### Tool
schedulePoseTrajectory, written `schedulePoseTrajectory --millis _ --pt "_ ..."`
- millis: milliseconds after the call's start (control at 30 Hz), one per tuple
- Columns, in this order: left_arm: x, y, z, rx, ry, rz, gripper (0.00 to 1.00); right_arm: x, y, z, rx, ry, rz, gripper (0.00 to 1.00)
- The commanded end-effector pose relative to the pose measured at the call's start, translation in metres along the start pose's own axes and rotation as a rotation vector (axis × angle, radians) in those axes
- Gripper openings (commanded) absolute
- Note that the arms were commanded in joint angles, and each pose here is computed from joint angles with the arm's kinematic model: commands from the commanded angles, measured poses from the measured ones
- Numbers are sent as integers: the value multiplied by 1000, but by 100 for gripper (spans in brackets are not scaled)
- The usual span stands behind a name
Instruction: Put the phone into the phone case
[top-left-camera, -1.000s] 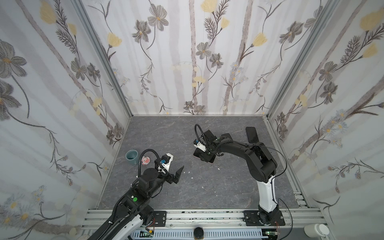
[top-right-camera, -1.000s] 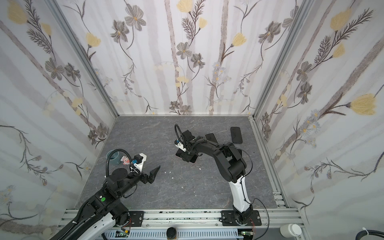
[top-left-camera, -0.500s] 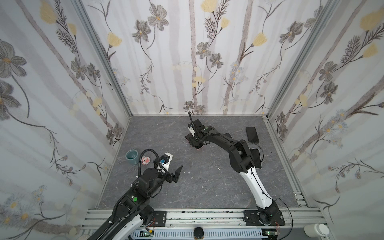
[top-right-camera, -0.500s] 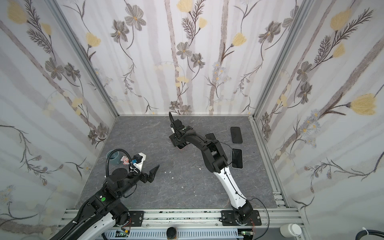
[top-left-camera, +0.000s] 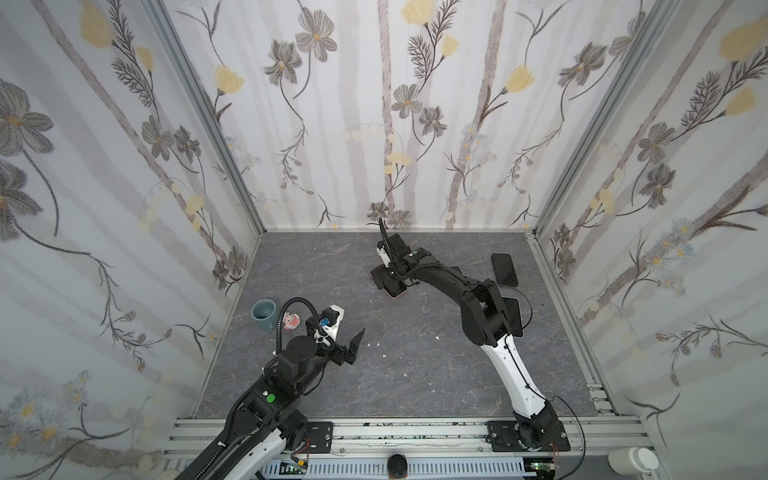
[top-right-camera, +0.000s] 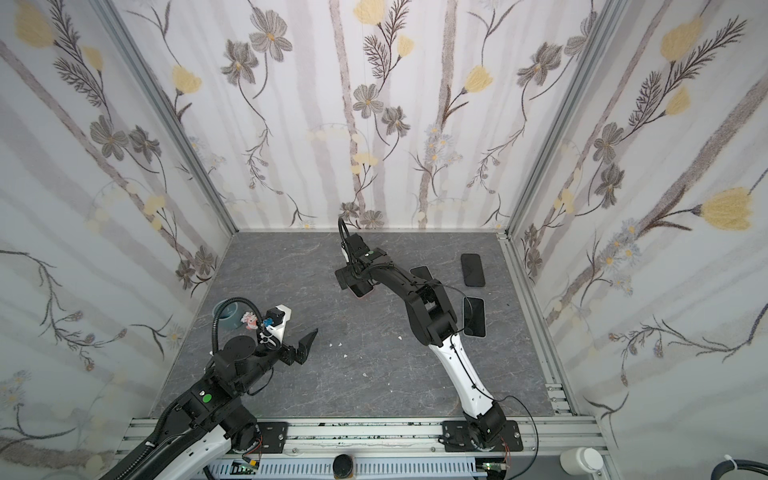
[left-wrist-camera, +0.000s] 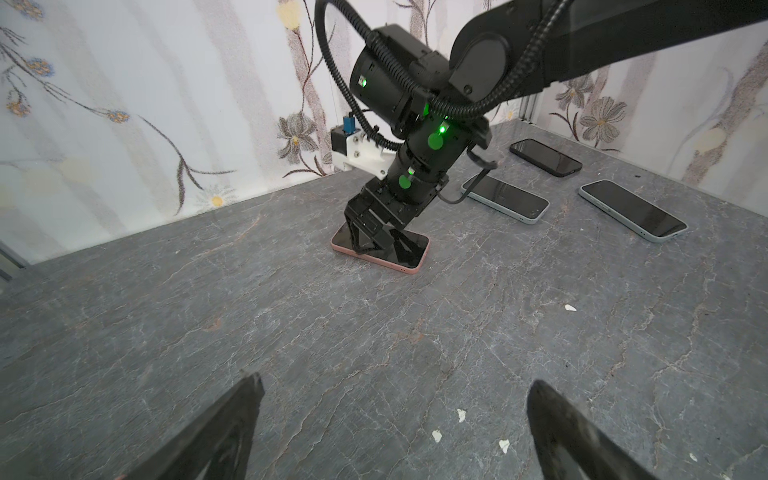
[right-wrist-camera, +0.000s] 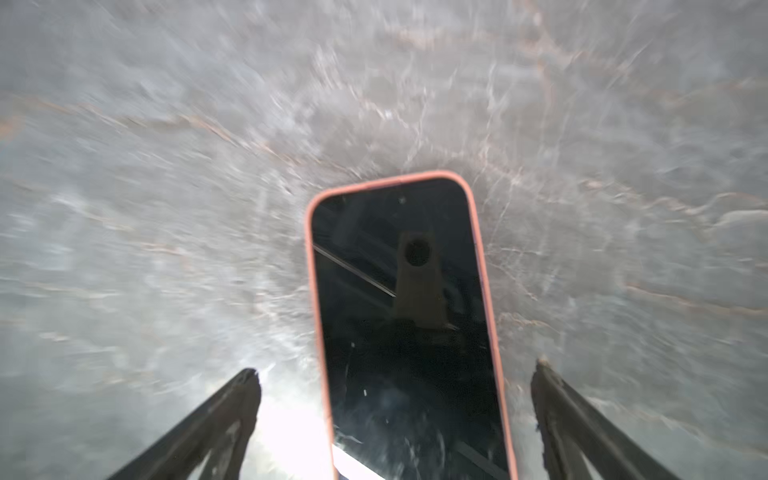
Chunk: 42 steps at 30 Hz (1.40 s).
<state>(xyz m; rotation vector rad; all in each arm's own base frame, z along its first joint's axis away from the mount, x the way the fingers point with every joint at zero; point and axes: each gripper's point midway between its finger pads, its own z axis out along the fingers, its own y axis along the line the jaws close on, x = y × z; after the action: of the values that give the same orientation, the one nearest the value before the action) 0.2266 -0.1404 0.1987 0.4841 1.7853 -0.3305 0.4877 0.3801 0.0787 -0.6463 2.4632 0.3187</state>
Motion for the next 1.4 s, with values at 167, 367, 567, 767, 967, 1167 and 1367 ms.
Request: schedulePoseTrajectory --millis 167,367,567,767,967,1167,1367 --pt "-37 21 -5 -120 -70 -41 100 -56 0 -109 23 -169 -1 100" --pt "-66 45 10 -279 -92 -128 100 -58 -24 -186 104 -310 13 100" --pt "-66 64 44 -419 -156 -139 100 -16 -98 -255 252 -512 142 100" --pt "-40 111 52 -622 -169 -92 100 93 -197 -285 482 -651 283 100" --pt "-3 159 44 -719 -147 -134 100 202 -248 -278 697 -733 283 99" --pt "25 177 49 -719 -110 -166 100 219 -240 -253 601 -739 216 100" --pt "42 163 66 -564 -130 -169 100 191 -226 -251 494 -845 117 100"
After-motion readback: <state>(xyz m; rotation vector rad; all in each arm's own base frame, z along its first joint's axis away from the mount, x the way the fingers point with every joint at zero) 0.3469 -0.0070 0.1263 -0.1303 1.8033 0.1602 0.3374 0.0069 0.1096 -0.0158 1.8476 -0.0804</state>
